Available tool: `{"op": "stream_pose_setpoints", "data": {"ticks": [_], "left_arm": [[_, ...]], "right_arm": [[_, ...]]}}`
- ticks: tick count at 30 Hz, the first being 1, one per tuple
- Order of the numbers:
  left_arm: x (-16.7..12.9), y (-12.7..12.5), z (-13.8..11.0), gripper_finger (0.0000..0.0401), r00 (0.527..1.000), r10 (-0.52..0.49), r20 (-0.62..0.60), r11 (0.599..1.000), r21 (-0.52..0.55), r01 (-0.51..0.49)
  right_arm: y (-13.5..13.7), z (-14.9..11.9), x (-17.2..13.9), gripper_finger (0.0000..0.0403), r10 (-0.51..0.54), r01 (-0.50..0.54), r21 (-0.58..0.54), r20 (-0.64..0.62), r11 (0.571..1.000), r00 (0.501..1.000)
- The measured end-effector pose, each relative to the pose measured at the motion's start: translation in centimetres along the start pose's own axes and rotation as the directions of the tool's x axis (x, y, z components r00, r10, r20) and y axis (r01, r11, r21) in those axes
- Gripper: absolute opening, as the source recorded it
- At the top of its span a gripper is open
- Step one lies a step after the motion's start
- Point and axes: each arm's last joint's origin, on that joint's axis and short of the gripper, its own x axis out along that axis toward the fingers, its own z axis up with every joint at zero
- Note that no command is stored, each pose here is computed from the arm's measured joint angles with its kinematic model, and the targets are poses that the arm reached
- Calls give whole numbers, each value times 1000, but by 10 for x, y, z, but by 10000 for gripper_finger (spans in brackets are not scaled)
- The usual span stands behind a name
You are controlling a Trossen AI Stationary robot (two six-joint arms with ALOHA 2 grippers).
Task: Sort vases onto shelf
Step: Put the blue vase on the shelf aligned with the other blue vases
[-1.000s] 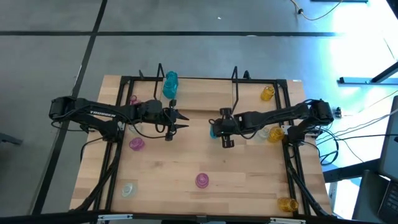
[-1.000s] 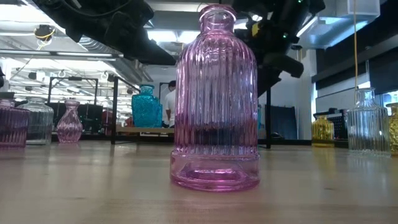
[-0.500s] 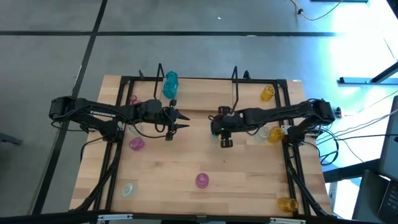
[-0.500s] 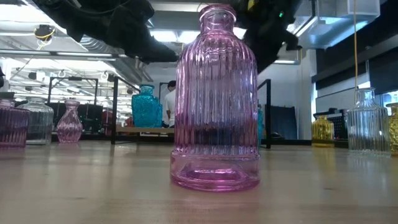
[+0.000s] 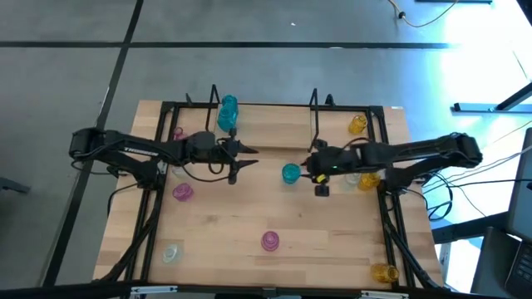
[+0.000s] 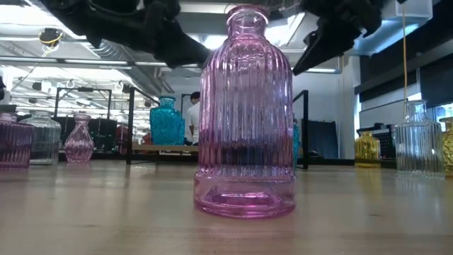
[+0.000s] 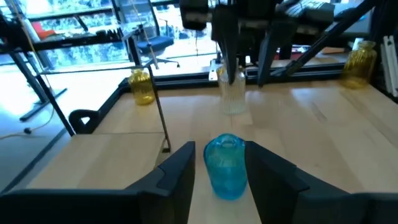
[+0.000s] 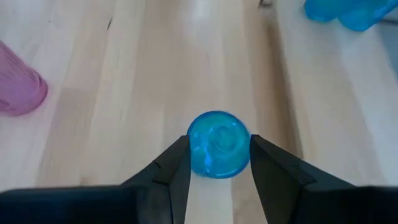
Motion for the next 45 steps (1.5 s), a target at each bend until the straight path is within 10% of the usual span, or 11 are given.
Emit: {"op": "stream_pose_setpoints", "data": {"ticks": [21, 45], "left_arm": [[115, -17, -6, 207, 992, -67, -104, 997, -38, 63], [160, -18, -45, 201, 979, -67, -192, 997, -37, 61]], "right_arm": [[-7, 10, -27, 147, -109, 167, -150, 334, 974, 936], [-4, 10, -7, 147, -101, 145, -134, 290, 980, 952]]}}
